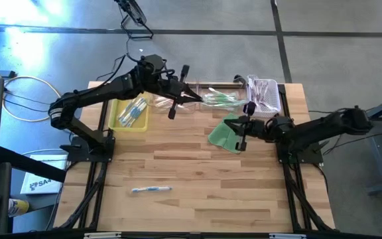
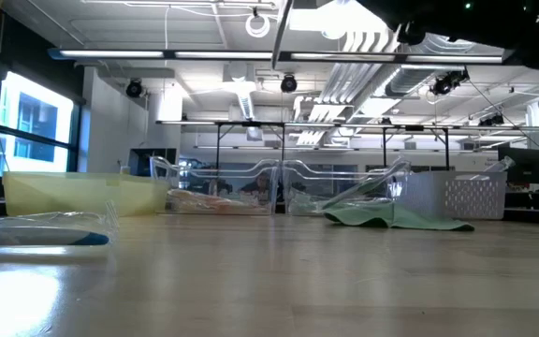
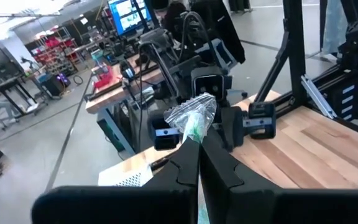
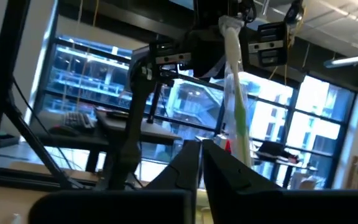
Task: Pick & Place Toothbrushes
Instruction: Put the green toothbrush into the right transparent bin
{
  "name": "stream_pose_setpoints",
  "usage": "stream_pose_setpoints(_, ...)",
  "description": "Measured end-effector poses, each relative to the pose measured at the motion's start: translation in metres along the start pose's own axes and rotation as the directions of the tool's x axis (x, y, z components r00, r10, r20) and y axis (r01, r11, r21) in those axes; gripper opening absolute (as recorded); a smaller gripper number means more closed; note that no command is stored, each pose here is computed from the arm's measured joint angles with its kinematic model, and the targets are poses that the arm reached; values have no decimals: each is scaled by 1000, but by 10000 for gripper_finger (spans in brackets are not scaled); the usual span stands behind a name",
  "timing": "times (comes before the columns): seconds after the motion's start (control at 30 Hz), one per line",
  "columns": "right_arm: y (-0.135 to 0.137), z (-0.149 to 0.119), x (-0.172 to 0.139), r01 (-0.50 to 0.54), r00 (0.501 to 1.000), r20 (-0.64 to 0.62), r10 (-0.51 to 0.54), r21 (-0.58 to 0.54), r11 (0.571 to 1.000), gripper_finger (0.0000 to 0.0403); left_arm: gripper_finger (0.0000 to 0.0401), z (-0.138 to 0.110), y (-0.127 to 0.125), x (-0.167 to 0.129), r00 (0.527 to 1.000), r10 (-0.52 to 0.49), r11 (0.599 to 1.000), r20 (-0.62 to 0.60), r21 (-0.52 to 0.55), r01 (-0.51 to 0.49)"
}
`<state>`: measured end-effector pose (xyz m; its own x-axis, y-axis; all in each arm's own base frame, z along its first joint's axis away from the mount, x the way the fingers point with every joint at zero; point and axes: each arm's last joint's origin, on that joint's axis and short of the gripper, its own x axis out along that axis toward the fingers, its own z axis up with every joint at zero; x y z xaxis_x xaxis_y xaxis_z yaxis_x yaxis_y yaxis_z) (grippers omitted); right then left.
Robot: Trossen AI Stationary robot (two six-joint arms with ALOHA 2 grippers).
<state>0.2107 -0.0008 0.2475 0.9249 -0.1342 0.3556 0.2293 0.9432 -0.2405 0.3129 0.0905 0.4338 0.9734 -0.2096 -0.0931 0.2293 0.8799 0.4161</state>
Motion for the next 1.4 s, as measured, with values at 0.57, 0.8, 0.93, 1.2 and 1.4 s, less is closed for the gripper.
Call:
stream_pose_setpoints(0.57,-4,-9,81,162,986,-28,-163,-27,986,207,0,-1,-5,5,999,-46,998,10,-30,46)
stream_pose_setpoints(0.8,-10,-12,93,170,985,-23,-171,-28,985,199,0,-1,-5,5,999,-51,998,10,-32,51)
stream_pose_setpoints(0.93,-12,-9,96,139,990,1,-139,-28,990,188,0,-1,-5,5,999,-50,998,10,-30,51)
stream_pose_setpoints(1.2,-12,-7,98,98,995,18,-98,-28,995,131,0,-1,-5,5,999,-51,998,10,-28,51)
stream_pose_setpoints(1.4,-11,-7,98,78,997,24,-78,-29,997,71,0,-1,-5,5,999,-53,998,11,-28,53)
